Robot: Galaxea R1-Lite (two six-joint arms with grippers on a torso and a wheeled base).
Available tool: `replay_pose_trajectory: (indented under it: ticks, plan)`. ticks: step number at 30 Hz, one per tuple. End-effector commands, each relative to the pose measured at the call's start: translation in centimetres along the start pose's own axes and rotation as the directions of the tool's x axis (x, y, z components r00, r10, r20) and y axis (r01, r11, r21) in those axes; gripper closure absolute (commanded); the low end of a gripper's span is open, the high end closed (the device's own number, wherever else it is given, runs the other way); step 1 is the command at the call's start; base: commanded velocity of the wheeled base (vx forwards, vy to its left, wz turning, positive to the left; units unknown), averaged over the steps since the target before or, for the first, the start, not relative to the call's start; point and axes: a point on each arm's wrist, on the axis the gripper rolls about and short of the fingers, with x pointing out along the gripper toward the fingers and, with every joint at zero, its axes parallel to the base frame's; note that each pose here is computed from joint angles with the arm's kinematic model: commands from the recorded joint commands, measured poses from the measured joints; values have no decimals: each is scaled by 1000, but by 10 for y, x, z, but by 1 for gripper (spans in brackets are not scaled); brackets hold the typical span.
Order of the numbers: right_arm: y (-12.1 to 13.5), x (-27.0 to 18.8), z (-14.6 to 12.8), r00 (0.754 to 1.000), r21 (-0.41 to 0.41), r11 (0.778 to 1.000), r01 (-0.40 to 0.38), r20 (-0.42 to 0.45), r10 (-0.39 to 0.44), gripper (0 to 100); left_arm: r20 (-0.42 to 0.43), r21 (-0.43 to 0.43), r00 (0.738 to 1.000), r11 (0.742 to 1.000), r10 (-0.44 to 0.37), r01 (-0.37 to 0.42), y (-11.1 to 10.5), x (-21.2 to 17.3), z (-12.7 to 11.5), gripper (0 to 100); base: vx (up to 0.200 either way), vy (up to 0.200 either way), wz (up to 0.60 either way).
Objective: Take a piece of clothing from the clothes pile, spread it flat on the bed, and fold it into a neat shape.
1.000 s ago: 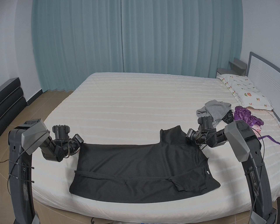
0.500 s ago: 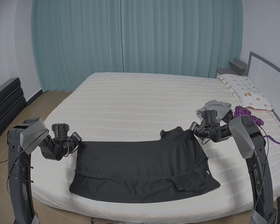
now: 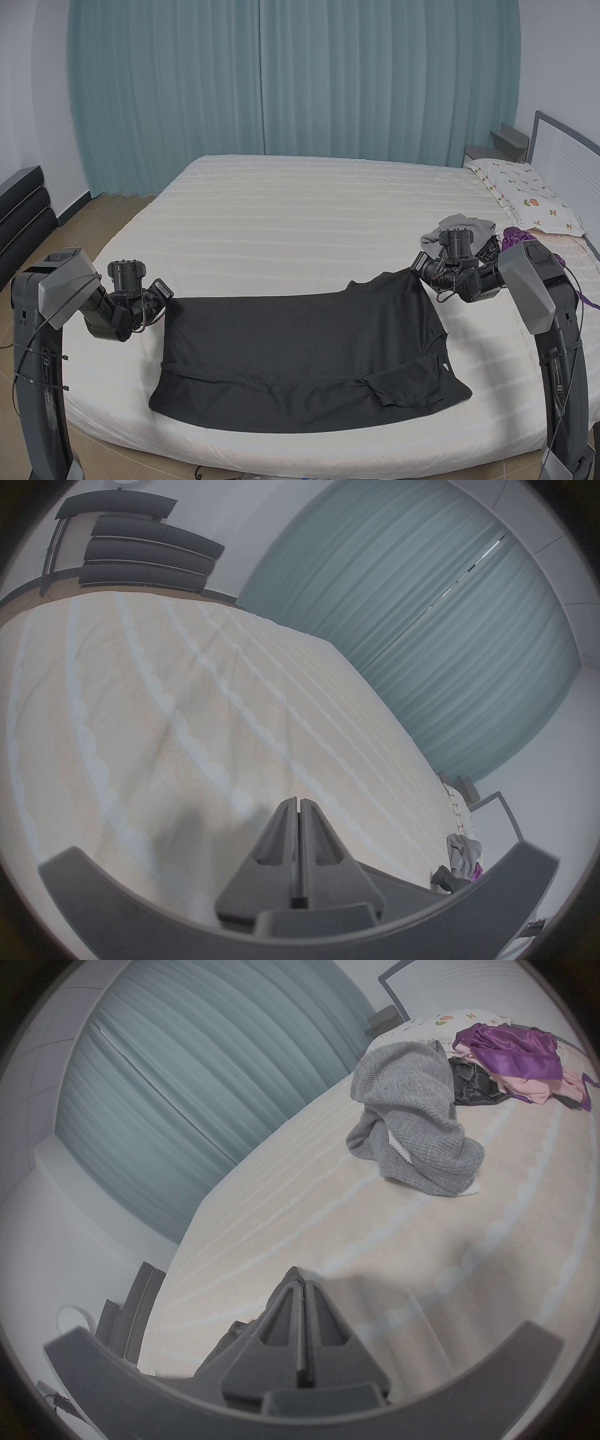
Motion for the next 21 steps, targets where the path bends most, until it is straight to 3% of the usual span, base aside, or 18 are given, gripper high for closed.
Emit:
replay_pose_trajectory:
  ticks: [1,8,21]
  plan:
    - [1,-2,0,1000,-2,1000,-1,-3,1,100,5,-2,1000,1000,0,0,0,-1,2,100,0,0,0]
    - [0,-6,-1,1000,-2,1000,10,-13,-10,100,-8,0,1000,1000,10,-10,2,-3,-2,100,0,0,0]
    - [-7,-45,-6,992,13,1000,27,-122,-25,100,-52,22,998,999,31,-30,2,-36,-5,100,0,0,0]
